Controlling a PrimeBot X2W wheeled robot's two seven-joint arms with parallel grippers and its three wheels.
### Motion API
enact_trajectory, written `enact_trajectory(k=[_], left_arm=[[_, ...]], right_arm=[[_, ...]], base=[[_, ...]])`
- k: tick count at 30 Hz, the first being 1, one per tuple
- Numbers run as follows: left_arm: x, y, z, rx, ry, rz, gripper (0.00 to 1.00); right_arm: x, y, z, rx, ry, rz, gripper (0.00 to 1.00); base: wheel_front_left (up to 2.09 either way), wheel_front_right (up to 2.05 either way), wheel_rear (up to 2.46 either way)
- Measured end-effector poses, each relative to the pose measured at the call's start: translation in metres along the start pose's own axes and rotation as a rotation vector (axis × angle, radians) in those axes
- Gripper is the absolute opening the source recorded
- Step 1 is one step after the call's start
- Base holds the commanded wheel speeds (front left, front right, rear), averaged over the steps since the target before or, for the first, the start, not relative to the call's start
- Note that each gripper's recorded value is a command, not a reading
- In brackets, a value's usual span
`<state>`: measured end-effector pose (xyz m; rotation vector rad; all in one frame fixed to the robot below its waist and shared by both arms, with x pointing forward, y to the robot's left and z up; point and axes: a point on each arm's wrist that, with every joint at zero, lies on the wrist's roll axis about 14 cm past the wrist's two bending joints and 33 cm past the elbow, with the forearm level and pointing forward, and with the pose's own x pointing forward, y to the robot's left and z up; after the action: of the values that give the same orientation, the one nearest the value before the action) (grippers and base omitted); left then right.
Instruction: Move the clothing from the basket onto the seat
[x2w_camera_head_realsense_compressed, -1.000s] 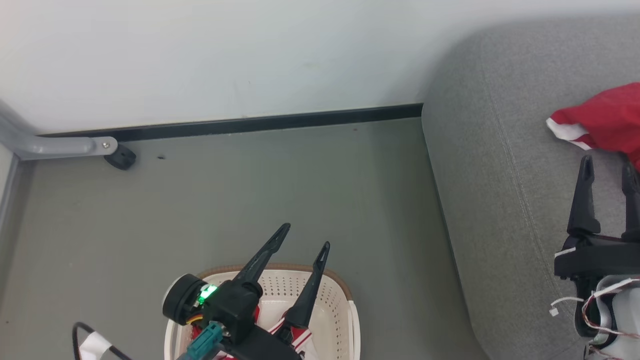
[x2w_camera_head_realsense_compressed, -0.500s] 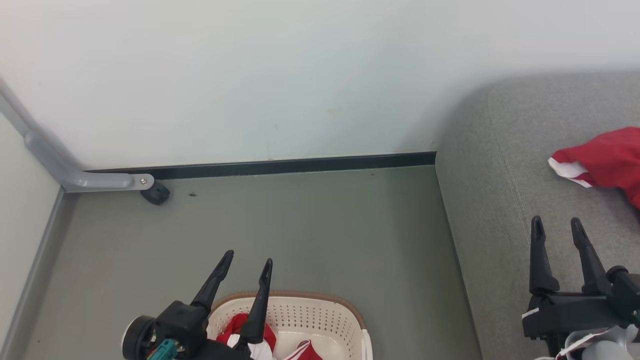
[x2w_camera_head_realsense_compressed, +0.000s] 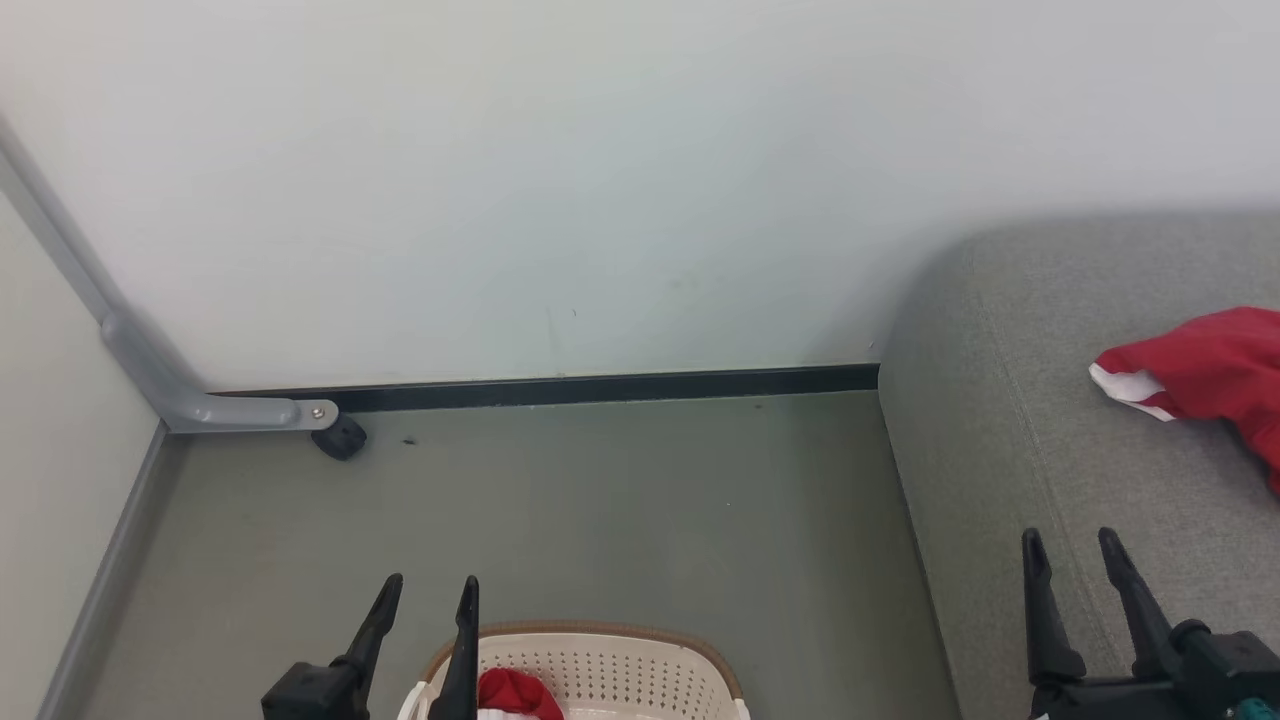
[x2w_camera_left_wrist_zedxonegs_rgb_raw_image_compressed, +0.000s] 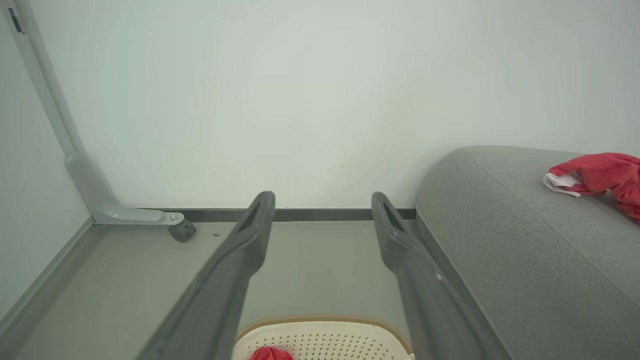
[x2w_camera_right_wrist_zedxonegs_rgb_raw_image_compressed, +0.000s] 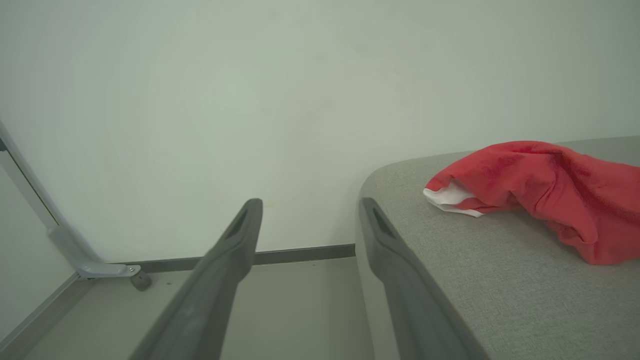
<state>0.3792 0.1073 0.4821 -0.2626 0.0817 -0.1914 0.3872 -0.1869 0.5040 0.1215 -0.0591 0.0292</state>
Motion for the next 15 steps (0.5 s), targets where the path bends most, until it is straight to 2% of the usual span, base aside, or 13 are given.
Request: enact_trajectory(k=[15], left_arm=[[-0.018,0.025,0.000,0.016,-0.020,0.109,1.00]], right_arm=[[-0.023,0.015,-0.005,0.004,0.026,0.034,1.00]], base=[[0.00,0.00,0.00]])
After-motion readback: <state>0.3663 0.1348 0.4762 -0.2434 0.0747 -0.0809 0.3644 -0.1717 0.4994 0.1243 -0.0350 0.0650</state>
